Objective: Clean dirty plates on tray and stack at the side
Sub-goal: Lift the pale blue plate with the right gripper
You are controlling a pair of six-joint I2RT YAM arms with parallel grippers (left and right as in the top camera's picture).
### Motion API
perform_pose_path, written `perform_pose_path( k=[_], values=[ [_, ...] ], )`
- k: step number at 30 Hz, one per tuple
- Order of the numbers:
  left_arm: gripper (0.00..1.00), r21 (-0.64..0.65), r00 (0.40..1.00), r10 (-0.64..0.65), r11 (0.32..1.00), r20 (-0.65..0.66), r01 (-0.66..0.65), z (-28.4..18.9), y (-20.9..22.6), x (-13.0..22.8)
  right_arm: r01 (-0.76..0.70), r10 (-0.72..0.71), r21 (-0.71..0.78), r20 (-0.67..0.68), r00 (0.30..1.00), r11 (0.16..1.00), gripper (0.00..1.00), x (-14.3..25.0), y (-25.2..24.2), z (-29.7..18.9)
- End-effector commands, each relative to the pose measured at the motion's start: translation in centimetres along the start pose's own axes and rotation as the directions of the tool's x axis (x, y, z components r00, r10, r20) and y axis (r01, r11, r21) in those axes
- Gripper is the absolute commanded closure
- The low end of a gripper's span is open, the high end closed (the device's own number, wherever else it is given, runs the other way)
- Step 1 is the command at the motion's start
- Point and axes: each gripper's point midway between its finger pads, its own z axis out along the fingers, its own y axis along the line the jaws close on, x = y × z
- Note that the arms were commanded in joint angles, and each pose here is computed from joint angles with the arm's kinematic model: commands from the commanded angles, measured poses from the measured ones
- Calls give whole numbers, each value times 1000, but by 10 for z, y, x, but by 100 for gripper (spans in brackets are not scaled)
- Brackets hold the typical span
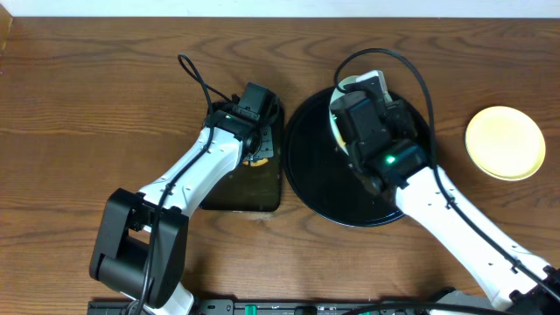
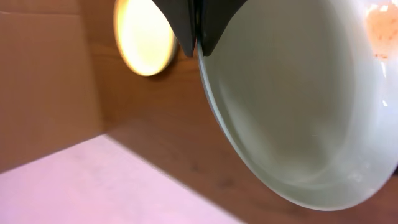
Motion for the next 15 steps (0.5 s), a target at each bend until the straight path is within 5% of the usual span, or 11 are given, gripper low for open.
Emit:
perform_pose_path(
  k=[1, 15],
  values=[
    [92, -19, 1000, 6, 1000, 0, -6, 2, 5, 1, -5, -4, 213, 43, 999, 977, 99, -12, -35, -20],
    [92, -19, 1000, 6, 1000, -1, -6, 2, 5, 1, -26, 10, 235, 69, 998, 972, 99, -18, -37, -24]
  ],
)
